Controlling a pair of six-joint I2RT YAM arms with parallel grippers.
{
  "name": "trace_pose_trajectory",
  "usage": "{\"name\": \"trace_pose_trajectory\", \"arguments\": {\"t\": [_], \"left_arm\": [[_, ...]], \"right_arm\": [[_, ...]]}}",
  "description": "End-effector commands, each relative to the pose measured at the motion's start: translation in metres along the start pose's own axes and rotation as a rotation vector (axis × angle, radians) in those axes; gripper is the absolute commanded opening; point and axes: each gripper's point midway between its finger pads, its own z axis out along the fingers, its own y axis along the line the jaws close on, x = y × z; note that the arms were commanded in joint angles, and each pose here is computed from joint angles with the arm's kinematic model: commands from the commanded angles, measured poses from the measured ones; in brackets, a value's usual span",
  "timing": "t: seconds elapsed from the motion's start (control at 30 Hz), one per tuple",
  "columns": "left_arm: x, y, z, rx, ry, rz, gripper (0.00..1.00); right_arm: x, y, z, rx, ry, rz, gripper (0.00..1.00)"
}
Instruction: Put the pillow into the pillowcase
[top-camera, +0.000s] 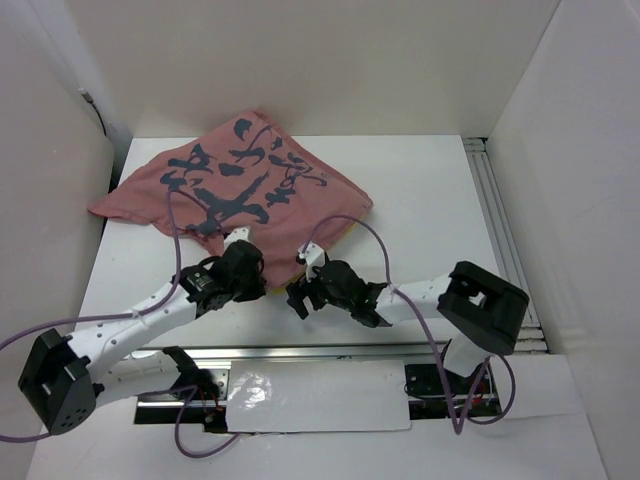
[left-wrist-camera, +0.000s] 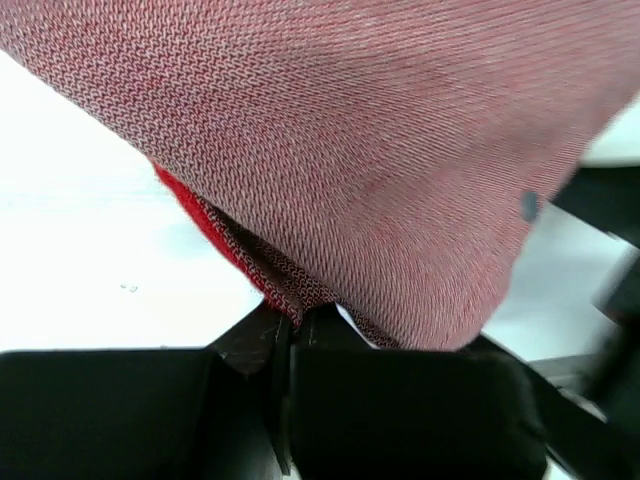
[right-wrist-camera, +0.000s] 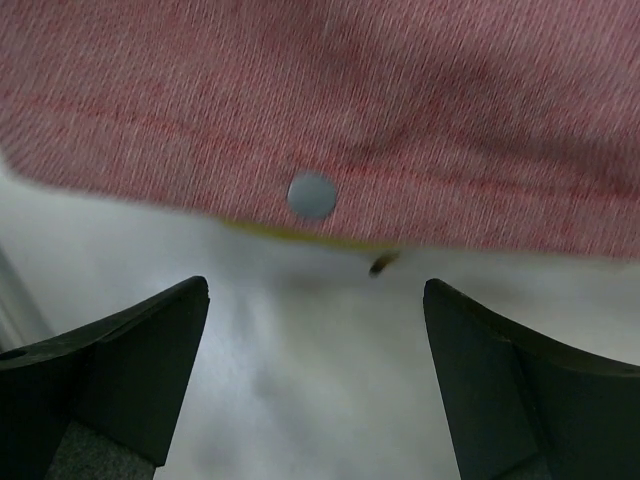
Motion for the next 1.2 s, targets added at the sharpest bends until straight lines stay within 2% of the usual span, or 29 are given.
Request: {"name": "trace_pose_trajectory", "arguments": {"t": [0.0, 0.03, 0.1, 0.17, 0.2, 0.23, 0.27, 0.3, 0.33, 0.4, 0.5, 0.6, 0.67, 0.7, 0.77, 0.9, 1.03, 1.13, 1.17], "left_arm": [[0.0, -0.006, -0.01, 0.046, -0.028, 0.004, 0.0], [0.001, -0.01, -0.012, 0.065, -0.023, -0.003, 0.0], [0.005, -0.011, -0.013, 0.066, -0.014, 0.009, 0.0], [0.007, -0.012, -0.014, 0.074, -0.005, 0.009, 0.0], [0.009, -0.016, -0.017, 0.086, 0.007, 0.017, 0.0], [0.012, -0.019, -0.018, 0.094, 0.012, 0.018, 0.0], [0.01, -0.023, -0.02, 0.107, 0.008, 0.023, 0.0], [0.008, -0.025, -0.023, 0.109, 0.006, 0.022, 0.0], [0.013, -0.028, -0.026, 0.117, 0.02, 0.045, 0.0], [0.007, -0.039, -0.038, 0.145, 0.011, 0.042, 0.0], [0.006, -0.066, -0.066, 0.237, 0.003, 0.091, 0.0], [0.007, -0.096, -0.103, 0.336, 0.007, 0.154, 0.0], [0.004, -0.115, -0.123, 0.408, -0.008, 0.183, 0.0], [0.01, -0.126, -0.138, 0.472, 0.009, 0.241, 0.0], [0.0, -0.149, -0.162, 0.556, -0.019, 0.261, 0.0], [0.007, -0.185, -0.202, 0.726, -0.014, 0.357, 0.0], [0.012, -0.2, -0.207, 0.778, 0.019, 0.409, 0.0], [0.015, -0.204, -0.207, 0.792, 0.031, 0.423, 0.0], [0.021, -0.2, -0.199, 0.775, 0.045, 0.43, 0.0]], "right_arm": [[-0.078, -0.002, 0.017, 0.051, -0.311, 0.027, 0.95], [-0.071, -0.003, 0.027, 0.053, -0.298, 0.025, 0.95], [-0.084, 0.002, 0.033, 0.015, -0.348, 0.029, 0.95], [-0.089, 0.011, 0.043, -0.029, -0.371, 0.013, 0.9], [-0.097, 0.012, 0.047, -0.032, -0.386, 0.014, 0.83], [-0.096, 0.013, 0.052, -0.032, -0.386, 0.014, 0.51], [-0.102, 0.007, 0.051, 0.002, -0.413, 0.043, 0.23], [-0.117, 0.006, 0.043, 0.006, -0.487, 0.073, 0.02], [-0.126, 0.011, 0.034, -0.007, -0.537, 0.078, 0.0], [-0.16, 0.016, 0.008, -0.015, -0.66, 0.073, 0.0], [-0.202, 0.022, -0.022, -0.031, -0.755, 0.074, 0.0], [-0.225, 0.027, -0.054, -0.065, -0.869, 0.084, 0.0], [-0.232, 0.022, -0.053, -0.079, -0.871, 0.101, 0.0], [-0.228, 0.028, -0.045, -0.109, -0.851, 0.098, 0.0], [-0.223, 0.025, -0.038, -0.126, -0.842, 0.109, 0.0], [-0.196, 0.01, -0.009, -0.112, -0.746, 0.101, 0.0], [-0.152, -0.005, 0.019, -0.08, -0.603, 0.097, 0.0], [-0.124, -0.024, 0.032, -0.069, -0.487, 0.111, 0.11], [-0.114, -0.025, 0.03, -0.103, -0.449, 0.105, 0.21]]}}
